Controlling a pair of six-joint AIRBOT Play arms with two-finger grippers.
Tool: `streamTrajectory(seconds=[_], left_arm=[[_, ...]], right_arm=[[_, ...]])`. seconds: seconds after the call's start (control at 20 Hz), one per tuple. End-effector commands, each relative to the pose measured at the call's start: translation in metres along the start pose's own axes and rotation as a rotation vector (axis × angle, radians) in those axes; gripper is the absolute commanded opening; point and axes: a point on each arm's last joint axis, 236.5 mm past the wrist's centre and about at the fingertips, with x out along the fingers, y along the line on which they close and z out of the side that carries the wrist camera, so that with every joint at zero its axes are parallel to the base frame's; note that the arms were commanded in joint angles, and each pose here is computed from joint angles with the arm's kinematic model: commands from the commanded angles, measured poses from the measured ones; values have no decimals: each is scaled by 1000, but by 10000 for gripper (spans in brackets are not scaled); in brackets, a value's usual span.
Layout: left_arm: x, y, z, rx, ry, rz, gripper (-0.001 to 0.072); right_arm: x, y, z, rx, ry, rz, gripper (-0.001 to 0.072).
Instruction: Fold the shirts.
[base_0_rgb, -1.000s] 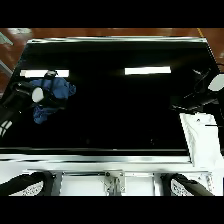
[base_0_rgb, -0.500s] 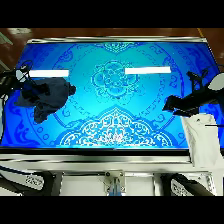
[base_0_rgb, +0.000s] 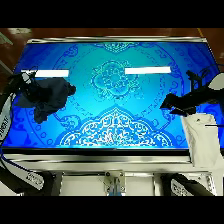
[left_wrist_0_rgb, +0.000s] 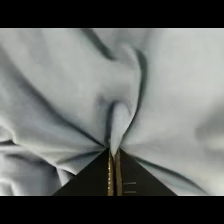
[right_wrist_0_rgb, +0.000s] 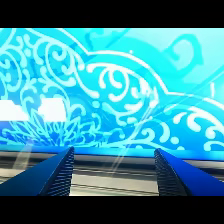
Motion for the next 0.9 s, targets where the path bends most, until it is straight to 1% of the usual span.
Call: streamTrajectory(seconds=[0.0, 0.1, 0.2, 0.35, 0.45, 0.6, 0.75, 0.85], left_arm=[[-47, -21, 13, 56, -61, -72, 37], [-116, -56, 29, 78, -220, -176, 38], [-197, -99, 27, 153, -384, -266, 37], [-308, -172, -23, 317, -561, -400, 38], [-352, -220, -74, 420, -594, -510, 38], [-360, -284, -148, 531, -506, -639, 38], [-319, -336, -222, 607, -355, -697, 38], [-274, -367, -272, 632, -254, -714, 38]], right_arm=[[0, -1, 1, 2, -6, -5, 634], [0, -3, 3, 0, -14, -12, 634], [0, -4, 12, -14, -50, -18, 634], [-1, -4, 15, -53, -65, -17, 634], [-2, -4, 8, -92, -33, -20, 634], [-16, -7, -9, -168, -9, -49, 634], [-45, -29, -28, -228, -17, -175, 634], [-63, -40, -40, -241, -29, -242, 634]])
